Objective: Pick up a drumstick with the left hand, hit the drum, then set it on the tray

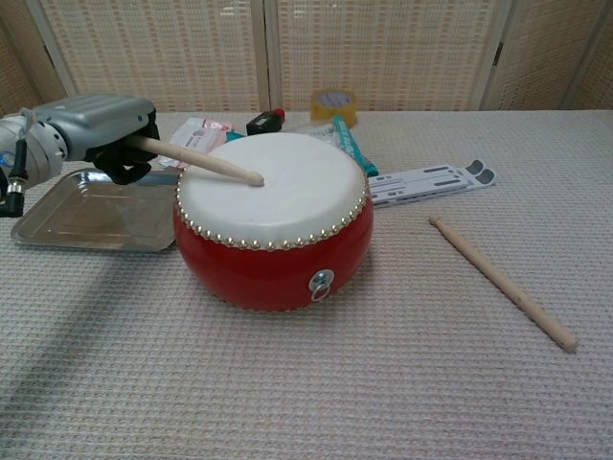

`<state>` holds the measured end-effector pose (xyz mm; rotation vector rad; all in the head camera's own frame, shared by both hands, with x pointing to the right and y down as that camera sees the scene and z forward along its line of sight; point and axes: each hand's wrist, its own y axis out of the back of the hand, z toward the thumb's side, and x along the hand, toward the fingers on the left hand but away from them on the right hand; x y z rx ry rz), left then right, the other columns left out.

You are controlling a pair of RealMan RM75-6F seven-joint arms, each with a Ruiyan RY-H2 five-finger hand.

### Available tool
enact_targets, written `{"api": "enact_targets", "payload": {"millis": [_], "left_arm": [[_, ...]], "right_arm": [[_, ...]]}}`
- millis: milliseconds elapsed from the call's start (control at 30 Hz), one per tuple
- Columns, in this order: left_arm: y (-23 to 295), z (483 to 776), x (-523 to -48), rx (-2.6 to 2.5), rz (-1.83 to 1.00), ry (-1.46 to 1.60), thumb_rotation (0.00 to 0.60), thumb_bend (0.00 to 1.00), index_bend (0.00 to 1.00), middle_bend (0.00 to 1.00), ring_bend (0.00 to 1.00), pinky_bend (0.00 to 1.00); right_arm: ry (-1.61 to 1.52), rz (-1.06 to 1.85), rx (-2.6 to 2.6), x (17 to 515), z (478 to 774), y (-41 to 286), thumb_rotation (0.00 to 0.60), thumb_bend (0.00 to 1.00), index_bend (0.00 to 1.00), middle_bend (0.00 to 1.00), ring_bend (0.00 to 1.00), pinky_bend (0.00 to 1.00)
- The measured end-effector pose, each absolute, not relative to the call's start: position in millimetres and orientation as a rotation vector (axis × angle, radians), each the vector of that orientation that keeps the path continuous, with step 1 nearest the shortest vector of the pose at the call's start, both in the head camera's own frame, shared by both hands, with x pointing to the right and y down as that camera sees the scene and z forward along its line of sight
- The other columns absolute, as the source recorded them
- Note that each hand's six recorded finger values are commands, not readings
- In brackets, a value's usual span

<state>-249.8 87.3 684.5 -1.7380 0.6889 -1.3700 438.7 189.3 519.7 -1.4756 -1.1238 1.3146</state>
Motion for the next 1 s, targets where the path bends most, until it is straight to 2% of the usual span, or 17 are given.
{"api": "enact_targets", "payload": {"millis": [300,700,1000], "left_arm": [[76.1,669.4,-243.9,-1.929,-1.310,0.951,0.600,0.69,1.00,1.00,1.00,1.00],[80.7,698.3,-248.5,-1.712,-1.424,0.623,0.600,0.69,1.00,1.00,1.00,1.00],[70.2,675.5,-243.4,-1.844,-1.338,0.906,0.600,0.69,1.00,1.00,1.00,1.00]], "right_arm": [[-1.121,1.323,-1.490,438.4,522.7,189.4,0.600,0.06,0.11,0.12,0.00,0.05],[-1.041,1.474,-1.548,441.2,542.9,197.4,0.600,0.06,0.14,0.12,0.00,0.10],[-1.027,1.492,-1.574,439.0,548.1,200.8,0.600,0.06,0.16,0.12,0.01,0.10]]}}
